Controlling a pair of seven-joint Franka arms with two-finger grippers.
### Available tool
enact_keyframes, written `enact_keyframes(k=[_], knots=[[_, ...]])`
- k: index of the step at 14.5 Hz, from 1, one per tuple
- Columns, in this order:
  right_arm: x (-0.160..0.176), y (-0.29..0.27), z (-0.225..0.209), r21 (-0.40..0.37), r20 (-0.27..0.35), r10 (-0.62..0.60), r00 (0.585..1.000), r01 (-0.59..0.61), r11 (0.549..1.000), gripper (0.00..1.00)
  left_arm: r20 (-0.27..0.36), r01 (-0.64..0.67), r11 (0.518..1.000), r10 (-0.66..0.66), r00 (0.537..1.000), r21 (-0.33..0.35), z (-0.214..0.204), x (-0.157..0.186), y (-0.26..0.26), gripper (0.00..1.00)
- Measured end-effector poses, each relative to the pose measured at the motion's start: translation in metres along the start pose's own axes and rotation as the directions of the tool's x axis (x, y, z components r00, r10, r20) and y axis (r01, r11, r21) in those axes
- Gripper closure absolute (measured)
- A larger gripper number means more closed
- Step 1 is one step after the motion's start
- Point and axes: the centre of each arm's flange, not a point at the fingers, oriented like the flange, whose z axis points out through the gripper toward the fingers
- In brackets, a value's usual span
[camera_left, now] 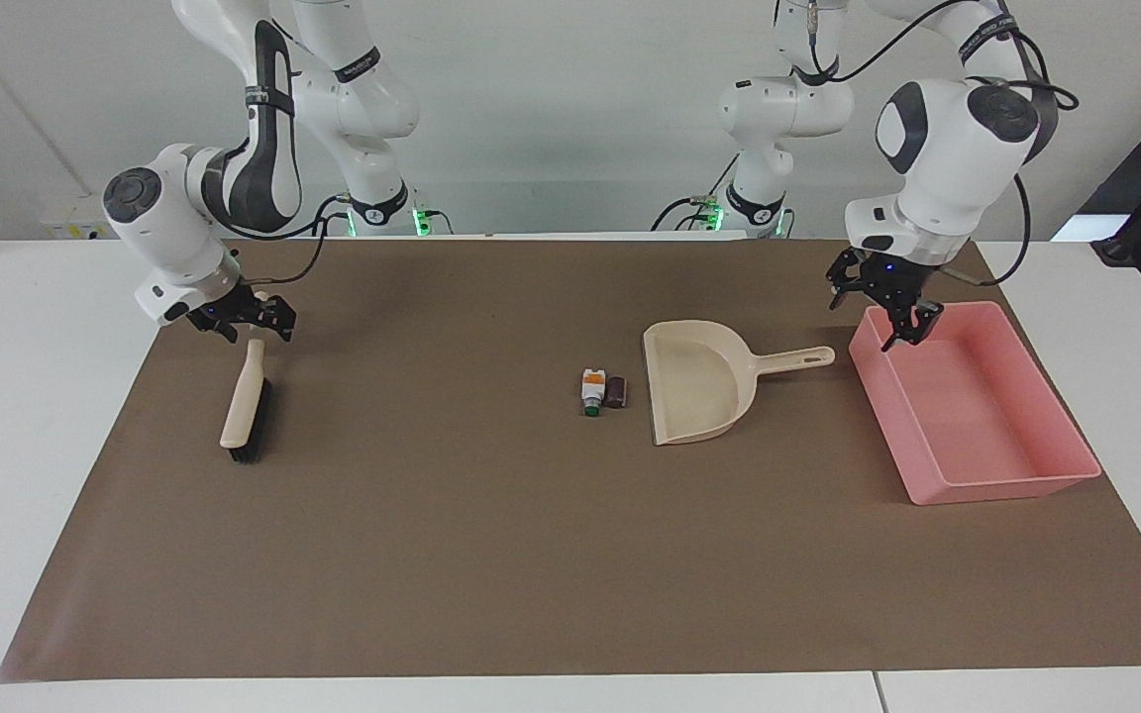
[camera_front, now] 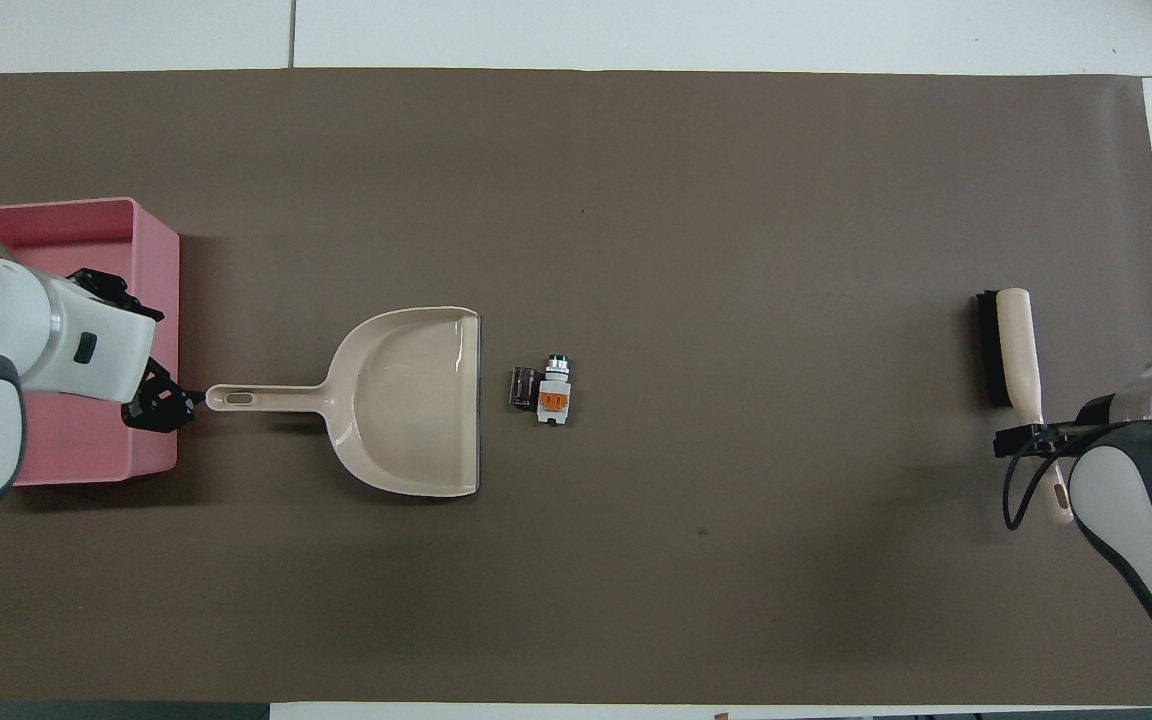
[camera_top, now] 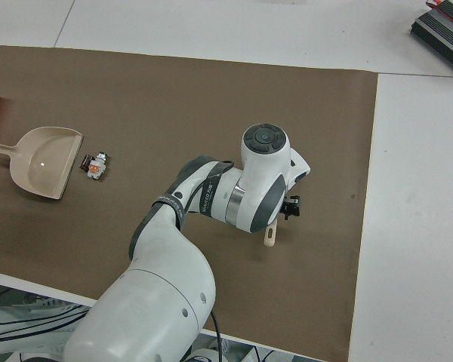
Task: Clean e-waste and dump in bin
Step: 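Grasp the dustpan handle with the left gripper while the right gripper grasps the brush, then carry the brush with the right gripper toward the dustpan and component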
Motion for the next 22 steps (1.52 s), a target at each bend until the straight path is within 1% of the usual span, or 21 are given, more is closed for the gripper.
enact_keyframes(k=[1, 2, 4, 6, 8, 9, 10, 11, 13, 14, 15, 17, 19, 22], knots=[[0.000, 0.001, 0.000, 0.000, 0.000, 0.003, 1.000, -0.003, 1.000, 0.10, 0.001, -0.068, 0.998, 0.068, 0.998, -0.001, 0.014, 0.003, 0.006, 0.03], [-0.001, 0.003, 0.000, 0.001, 0.000, 0.006, 1.000, -0.006, 1.000, 0.19, 0.003, -0.125, 0.992, 0.125, 0.992, -0.006, 0.027, 0.010, 0.014, 0.02], [-0.002, 0.003, 0.002, 0.002, 0.005, 0.008, 1.000, -0.008, 1.000, 0.20, 0.013, -0.206, 0.978, 0.207, 0.978, -0.032, 0.052, 0.023, 0.033, 0.02], [-0.004, 0.003, 0.006, 0.004, 0.012, 0.009, 1.000, -0.009, 1.000, 0.21, 0.014, -0.295, 0.955, 0.295, 0.955, -0.041, 0.073, 0.033, 0.048, 0.02], [-0.005, 0.003, 0.007, 0.005, 0.013, 0.009, 1.000, -0.009, 1.000, 0.22, 0.013, -0.332, 0.942, 0.332, 0.943, -0.042, 0.088, 0.034, 0.057, 0.02], [-0.005, 0.003, 0.007, 0.004, 0.012, 0.009, 1.000, -0.009, 1.000, 0.29, 0.010, -0.336, 0.941, 0.337, 0.941, -0.033, 0.094, 0.032, 0.059, 0.02], [-0.005, 0.003, 0.007, 0.004, 0.011, 0.009, 1.000, -0.009, 1.000, 0.29, 0.007, -0.338, 0.941, 0.338, 0.941, -0.023, 0.100, 0.030, 0.060, 0.02], [-0.005, 0.003, 0.007, 0.004, 0.011, 0.009, 1.000, -0.009, 1.000, 0.34, 0.006, -0.340, 0.940, 0.341, 0.940, -0.017, 0.104, 0.028, 0.061, 0.02], [-0.005, 0.003, 0.008, 0.005, 0.012, 0.009, 1.000, -0.009, 1.000, 0.62, 0.004, -0.345, 0.939, 0.345, 0.939, -0.012, 0.107, 0.027, 0.062, 0.04], [-0.005, 0.003, 0.008, 0.005, 0.012, 0.009, 1.000, -0.009, 1.000, 0.72, 0.004, -0.346, 0.938, 0.346, 0.938, -0.010, 0.107, 0.028, 0.062, 0.04], [-0.005, 0.003, 0.008, 0.005, 0.012, 0.009, 1.000, -0.009, 1.000, 0.74, 0.004, -0.347, 0.938, 0.347, 0.938, -0.009, 0.107, 0.028, 0.062, 0.04], [-0.005, 0.001, 0.008, 0.005, 0.014, 0.005, 1.000, -0.005, 1.000, 0.74, 0.003, -0.347, 0.938, 0.347, 0.938, -0.005, 0.109, 0.028, 0.063, 0.06], [-0.003, -0.003, 0.003, 0.007, 0.030, -0.004, 1.000, 0.004, 1.000, 0.74, 0.001, -0.348, 0.938, 0.348, 0.938, 0.001, 0.111, 0.028, 0.062, 0.07], [0.011, -0.027, -0.024, 0.004, 0.059, -0.060, 0.996, 0.060, 0.998, 0.74, 0.000, -0.349, 0.937, 0.349, 0.937, 0.005, 0.113, 0.028, 0.063, 0.09]])
